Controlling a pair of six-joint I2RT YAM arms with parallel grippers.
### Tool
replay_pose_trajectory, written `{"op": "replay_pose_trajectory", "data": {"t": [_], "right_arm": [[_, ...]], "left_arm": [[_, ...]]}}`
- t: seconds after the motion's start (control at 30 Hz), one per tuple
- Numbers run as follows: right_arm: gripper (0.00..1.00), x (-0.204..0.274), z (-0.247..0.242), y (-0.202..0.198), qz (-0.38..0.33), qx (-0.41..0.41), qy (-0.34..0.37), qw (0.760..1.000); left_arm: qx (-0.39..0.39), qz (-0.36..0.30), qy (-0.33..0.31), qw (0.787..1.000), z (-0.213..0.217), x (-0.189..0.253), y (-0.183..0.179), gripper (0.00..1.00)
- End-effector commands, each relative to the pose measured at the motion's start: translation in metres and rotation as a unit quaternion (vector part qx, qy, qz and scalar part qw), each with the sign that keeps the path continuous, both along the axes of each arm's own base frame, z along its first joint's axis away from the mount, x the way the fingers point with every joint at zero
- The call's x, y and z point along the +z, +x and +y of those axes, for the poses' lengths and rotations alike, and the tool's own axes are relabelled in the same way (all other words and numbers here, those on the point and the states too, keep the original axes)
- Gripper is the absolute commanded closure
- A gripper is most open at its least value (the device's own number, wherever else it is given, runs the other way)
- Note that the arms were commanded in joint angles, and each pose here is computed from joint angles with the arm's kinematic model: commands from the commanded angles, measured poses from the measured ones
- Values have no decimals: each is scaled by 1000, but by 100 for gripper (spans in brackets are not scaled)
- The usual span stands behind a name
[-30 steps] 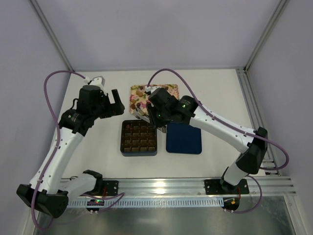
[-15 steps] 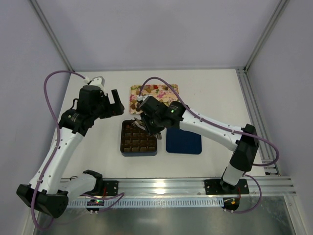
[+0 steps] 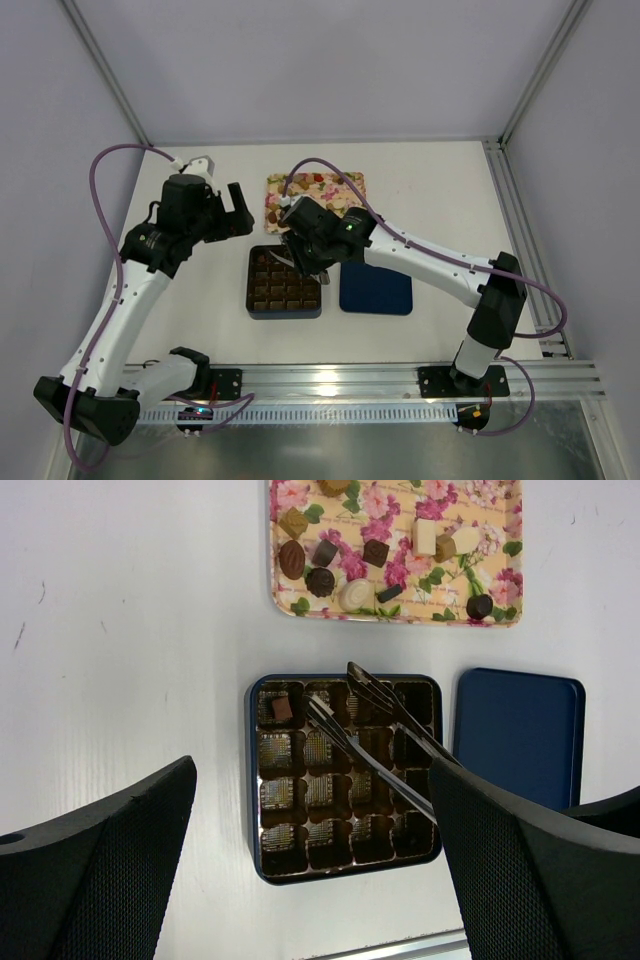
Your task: Pack the chocolate
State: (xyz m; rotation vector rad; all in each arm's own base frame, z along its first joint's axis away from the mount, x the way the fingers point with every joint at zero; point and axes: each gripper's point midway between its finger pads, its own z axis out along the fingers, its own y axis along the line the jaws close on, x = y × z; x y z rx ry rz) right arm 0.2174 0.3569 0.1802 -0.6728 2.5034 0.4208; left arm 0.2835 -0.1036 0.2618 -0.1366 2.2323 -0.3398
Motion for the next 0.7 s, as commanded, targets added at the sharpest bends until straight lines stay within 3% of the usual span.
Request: {"op": "replay_pose_trajectory", "data": {"t": [0.0,0.3,0.5,0.67], "right_arm": [[53,22,9,8,-30,-2,28,999],[53,55,-15,26,-59,-28,41,997],[53,66,-71,62,-74,-93,39,992],[53,47,-109,86,-71,-136,15,988]], "left_arm": [[5,-18,-1,1000,2,12,2,4],[3,-25,1,1000,3,18,1,4],[4,-27,0,1000,3,19,1,4],[7,-29,2,1000,4,20,3,4]]}}
